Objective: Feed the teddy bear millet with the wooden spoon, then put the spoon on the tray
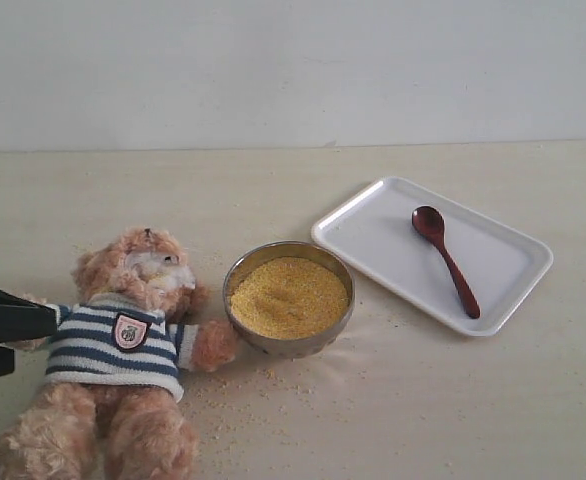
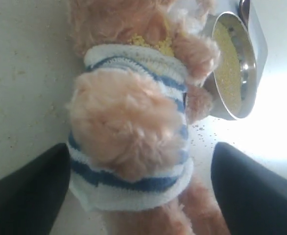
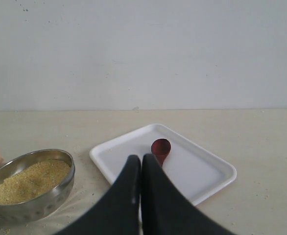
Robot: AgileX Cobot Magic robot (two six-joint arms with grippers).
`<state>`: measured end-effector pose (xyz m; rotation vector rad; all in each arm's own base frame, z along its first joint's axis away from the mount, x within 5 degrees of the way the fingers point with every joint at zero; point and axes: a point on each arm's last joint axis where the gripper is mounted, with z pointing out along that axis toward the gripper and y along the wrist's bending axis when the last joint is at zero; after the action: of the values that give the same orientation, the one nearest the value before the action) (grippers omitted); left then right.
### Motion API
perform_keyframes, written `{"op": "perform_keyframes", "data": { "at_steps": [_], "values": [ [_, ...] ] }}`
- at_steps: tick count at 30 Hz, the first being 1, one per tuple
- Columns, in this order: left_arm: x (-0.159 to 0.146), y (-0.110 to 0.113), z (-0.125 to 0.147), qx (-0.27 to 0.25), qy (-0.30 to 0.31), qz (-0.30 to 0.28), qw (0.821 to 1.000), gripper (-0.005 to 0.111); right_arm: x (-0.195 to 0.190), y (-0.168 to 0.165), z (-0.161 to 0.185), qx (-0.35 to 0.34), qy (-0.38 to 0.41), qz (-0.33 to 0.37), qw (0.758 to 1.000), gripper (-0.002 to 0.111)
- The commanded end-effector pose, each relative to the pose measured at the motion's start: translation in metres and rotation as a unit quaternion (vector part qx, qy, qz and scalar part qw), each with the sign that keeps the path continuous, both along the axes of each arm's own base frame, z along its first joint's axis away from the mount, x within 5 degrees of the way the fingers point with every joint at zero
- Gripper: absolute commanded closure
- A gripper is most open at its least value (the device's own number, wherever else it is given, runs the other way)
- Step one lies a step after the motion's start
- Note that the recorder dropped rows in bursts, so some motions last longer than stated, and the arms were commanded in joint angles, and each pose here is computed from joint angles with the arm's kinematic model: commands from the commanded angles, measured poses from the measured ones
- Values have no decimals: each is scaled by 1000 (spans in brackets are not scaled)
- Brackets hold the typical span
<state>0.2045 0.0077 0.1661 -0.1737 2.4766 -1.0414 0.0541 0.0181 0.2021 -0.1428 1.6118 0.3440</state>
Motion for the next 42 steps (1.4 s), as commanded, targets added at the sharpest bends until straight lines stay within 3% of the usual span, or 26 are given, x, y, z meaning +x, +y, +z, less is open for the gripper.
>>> {"op": "perform_keyframes", "data": {
  "at_steps": [1,4,9,10,32,36,42],
  "values": [
    [-9,6,21,-32,-4,31,999,41,0,-1,1,-5,-10,-3,1000,108],
    [-17,5,35,-55,-24,24,998,56,0,-1,1,-5,-10,-3,1000,108],
    [-27,-3,55,-87,-63,-3,994,99,0,-1,1,-5,-10,-3,1000,108],
    [-27,-4,58,-87,-73,1,993,101,0,-1,1,-5,-10,-3,1000,108],
    [-30,-6,68,-88,-101,10,991,101,0,-1,1,-5,-10,-3,1000,108],
    [-40,-16,83,-67,-143,-11,987,101,0,-1,1,-5,-10,-3,1000,108],
    [-60,-40,107,17,-245,-25,969,101,0,-1,1,-5,-10,-3,1000,108]
  ]
}}
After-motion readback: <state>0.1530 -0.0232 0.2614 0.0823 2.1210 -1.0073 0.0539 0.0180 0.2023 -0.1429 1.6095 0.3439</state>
